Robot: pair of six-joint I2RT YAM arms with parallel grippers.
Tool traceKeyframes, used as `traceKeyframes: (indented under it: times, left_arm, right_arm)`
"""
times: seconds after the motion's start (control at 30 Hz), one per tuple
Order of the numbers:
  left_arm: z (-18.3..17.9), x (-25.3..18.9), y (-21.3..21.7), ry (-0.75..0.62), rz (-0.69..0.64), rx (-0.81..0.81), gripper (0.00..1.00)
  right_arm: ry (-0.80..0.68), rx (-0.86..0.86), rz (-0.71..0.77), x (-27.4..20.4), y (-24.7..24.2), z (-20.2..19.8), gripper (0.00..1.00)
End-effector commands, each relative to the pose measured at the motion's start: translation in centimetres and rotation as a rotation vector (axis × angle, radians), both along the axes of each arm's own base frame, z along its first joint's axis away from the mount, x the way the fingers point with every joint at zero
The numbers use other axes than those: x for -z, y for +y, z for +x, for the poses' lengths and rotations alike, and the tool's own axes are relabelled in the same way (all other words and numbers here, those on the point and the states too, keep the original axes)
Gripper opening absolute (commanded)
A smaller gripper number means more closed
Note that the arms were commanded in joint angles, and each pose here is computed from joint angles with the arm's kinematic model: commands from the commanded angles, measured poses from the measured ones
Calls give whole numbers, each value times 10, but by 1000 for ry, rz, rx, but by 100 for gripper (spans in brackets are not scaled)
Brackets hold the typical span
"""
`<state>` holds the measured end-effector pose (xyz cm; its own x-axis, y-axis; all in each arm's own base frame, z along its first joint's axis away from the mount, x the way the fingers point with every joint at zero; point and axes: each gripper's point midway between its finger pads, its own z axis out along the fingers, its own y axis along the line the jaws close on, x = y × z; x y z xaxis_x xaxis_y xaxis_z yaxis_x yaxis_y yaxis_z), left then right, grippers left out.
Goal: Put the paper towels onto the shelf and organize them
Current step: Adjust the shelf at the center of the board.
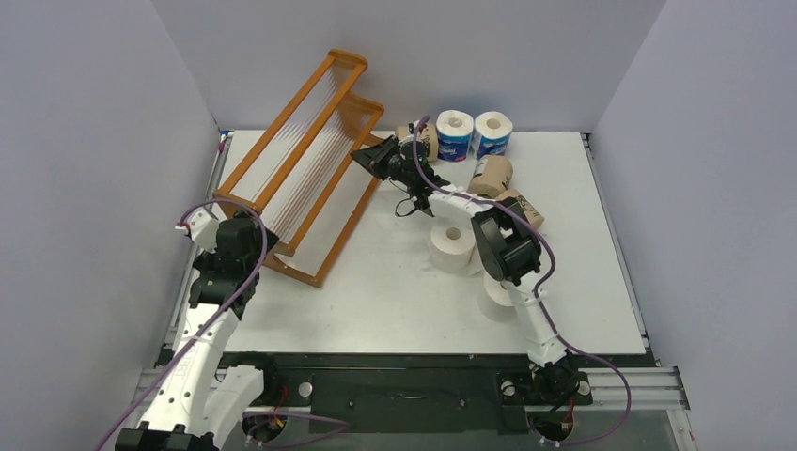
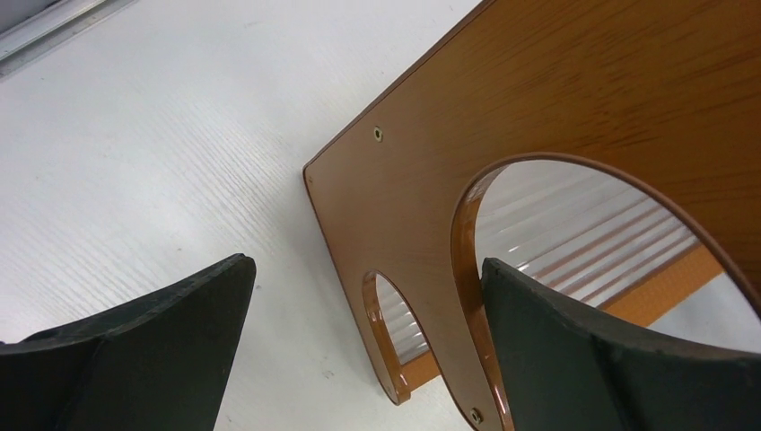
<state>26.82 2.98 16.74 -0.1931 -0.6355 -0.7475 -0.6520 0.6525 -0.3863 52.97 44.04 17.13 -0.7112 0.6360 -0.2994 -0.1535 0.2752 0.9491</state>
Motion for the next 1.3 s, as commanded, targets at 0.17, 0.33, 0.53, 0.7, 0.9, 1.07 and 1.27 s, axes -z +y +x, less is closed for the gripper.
traceKeyframes:
  times: [0.17, 0.33, 0.53, 0.7, 0.9, 1.07, 1.27]
  left_arm:
    - [4, -21, 29, -31, 31, -86, 96]
    - [7, -30, 50, -56, 34, -151, 96]
    - [26, -29, 58, -77, -12, -165, 96]
    - [47, -30, 59, -95, -43, -166, 97]
    - [67, -28, 67, -108, -55, -185, 97]
    - [85, -17, 79, -115, -78, -212, 97]
    - [108, -10, 93, -130, -108, -240, 97]
  right_arm:
    - [-63, -203, 62, -42, 47, -84, 0]
    - [-57, -204, 76, -41, 48, -99, 0]
    - [-44, -192, 55, -30, 47, -118, 0]
    - [-37, -179, 23, -22, 44, -126, 0]
    - [-37, -191, 6, -19, 49, -130, 0]
    - [-27, -192, -3, -11, 57, -126, 0]
    - [-10, -177, 14, -3, 63, -118, 0]
